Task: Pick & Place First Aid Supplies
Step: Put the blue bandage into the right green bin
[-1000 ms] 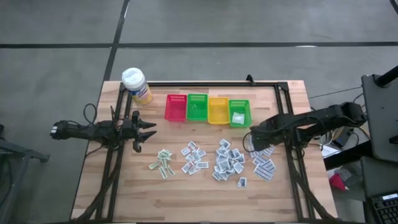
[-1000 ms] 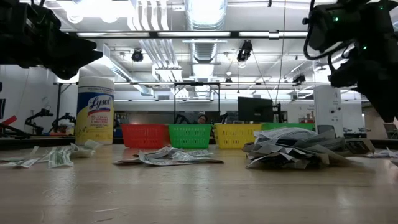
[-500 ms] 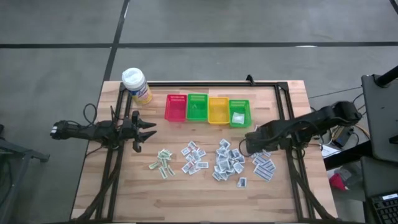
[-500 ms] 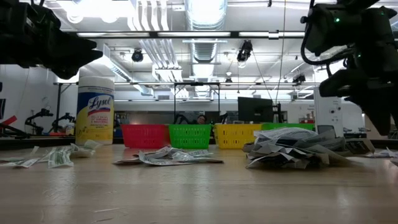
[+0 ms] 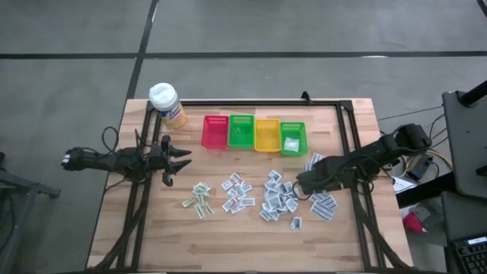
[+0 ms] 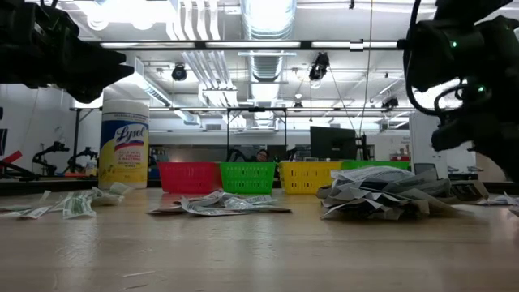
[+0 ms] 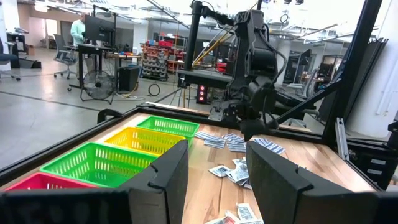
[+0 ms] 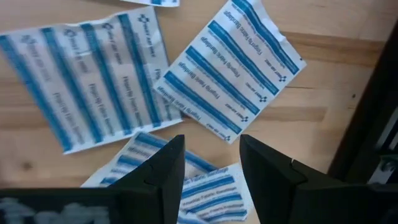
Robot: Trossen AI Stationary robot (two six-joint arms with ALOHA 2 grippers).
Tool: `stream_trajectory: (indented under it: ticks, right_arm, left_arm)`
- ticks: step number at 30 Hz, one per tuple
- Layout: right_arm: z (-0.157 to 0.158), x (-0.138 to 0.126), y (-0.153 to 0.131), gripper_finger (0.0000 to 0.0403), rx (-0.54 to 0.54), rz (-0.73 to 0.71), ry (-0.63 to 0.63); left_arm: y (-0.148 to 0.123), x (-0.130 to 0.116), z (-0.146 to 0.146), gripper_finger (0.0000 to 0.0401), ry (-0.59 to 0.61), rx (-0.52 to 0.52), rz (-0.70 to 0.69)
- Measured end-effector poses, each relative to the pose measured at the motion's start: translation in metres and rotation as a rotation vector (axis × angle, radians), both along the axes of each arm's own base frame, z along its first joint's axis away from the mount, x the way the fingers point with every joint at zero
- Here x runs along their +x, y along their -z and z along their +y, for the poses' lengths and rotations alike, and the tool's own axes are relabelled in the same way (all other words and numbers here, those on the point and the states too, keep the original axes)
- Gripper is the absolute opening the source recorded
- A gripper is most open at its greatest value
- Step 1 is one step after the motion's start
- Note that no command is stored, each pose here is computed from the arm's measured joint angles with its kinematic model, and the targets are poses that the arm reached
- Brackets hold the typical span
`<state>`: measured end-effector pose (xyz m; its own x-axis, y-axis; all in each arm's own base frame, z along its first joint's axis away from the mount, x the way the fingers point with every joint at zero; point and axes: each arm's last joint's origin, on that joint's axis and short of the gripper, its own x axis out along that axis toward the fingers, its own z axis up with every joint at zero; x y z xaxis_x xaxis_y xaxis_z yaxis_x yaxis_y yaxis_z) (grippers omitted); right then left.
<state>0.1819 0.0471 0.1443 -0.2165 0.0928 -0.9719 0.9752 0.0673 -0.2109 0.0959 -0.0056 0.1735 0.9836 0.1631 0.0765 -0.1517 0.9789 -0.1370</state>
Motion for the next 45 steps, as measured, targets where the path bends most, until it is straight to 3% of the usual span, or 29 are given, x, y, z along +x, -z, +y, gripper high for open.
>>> stream_trajectory:
  ticks: [18,26,33,37,45]
  right_arm:
    - [-0.001,-0.001,0.015,0.0148,-0.019,0.070,0.028]
    - [-0.001,-0.003,0.012,0.0148,-0.044,0.061,0.119]
    - [-0.002,-0.005,0.009,0.0148,-0.055,0.054,0.134]
    - [-0.005,-0.011,0.005,0.0148,-0.131,0.086,0.172]
    - [-0.005,-0.012,0.002,0.0148,-0.130,0.081,0.176]
  left_arm:
    - [0.000,0.000,0.000,0.0158,0.000,0.000,0.002]
    - [0.000,0.000,0.000,0.0158,0.000,0.000,0.002]
    - [0.000,0.000,0.000,0.0158,0.000,0.000,0.000]
    - [0.000,0.000,0.000,0.0158,0.000,0.000,0.000]
    - [0.000,0.000,0.000,0.0158,0.000,0.000,0.000]
